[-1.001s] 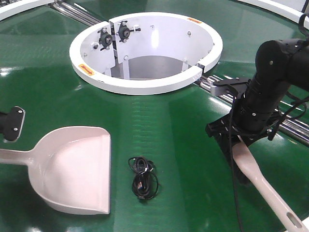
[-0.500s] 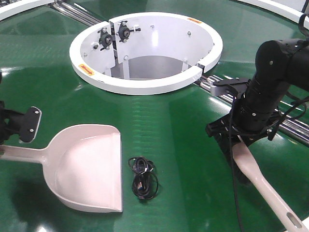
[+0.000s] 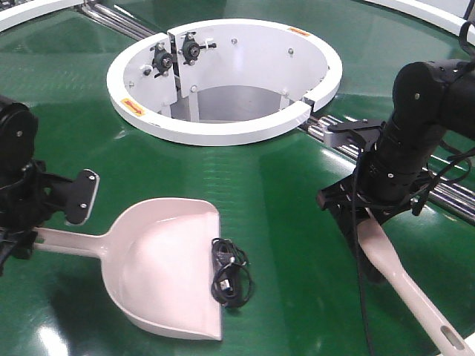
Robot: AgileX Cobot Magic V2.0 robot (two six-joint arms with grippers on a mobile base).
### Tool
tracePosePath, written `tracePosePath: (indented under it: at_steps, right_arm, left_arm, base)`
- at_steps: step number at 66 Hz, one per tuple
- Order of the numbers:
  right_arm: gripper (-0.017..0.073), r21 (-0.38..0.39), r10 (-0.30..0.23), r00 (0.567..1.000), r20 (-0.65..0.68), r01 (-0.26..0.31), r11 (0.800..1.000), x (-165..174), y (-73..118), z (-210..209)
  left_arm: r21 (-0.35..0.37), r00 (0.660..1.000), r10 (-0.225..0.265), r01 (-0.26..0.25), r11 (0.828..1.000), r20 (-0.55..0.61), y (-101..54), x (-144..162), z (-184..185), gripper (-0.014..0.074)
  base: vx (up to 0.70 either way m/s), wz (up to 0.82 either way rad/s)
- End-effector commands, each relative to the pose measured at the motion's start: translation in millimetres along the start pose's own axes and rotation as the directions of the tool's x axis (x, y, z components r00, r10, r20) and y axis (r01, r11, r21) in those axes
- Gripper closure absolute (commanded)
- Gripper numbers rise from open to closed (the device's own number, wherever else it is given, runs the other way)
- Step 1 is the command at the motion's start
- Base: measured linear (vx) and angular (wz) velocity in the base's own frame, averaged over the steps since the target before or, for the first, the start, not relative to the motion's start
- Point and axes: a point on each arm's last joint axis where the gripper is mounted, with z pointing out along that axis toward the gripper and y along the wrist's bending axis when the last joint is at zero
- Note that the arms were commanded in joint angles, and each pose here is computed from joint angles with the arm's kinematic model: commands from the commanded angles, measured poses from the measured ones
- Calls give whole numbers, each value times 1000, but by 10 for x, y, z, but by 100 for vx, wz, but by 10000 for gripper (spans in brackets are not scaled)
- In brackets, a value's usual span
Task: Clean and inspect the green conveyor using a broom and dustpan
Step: 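Grasp the beige dustpan handle with the left gripper and slide it beside the cable, then lift the brush with the right gripper toward the dustpan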
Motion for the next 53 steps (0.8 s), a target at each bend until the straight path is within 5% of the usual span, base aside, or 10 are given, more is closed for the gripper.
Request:
tracePosePath:
  at_steps: [1, 53]
  right_arm:
    - [564, 2, -6, 1000, 14, 6, 1000, 70, -7, -213]
    - [564, 2, -6, 1000, 12, 6, 1000, 72, -7, -213]
  left_arm:
    - [2, 998, 9, -9, 1000, 60, -39, -117, -132, 617]
    - [38, 994, 32, -36, 999, 103, -57, -301, -81, 617]
  base:
    - [0, 0]
    - [0, 0]
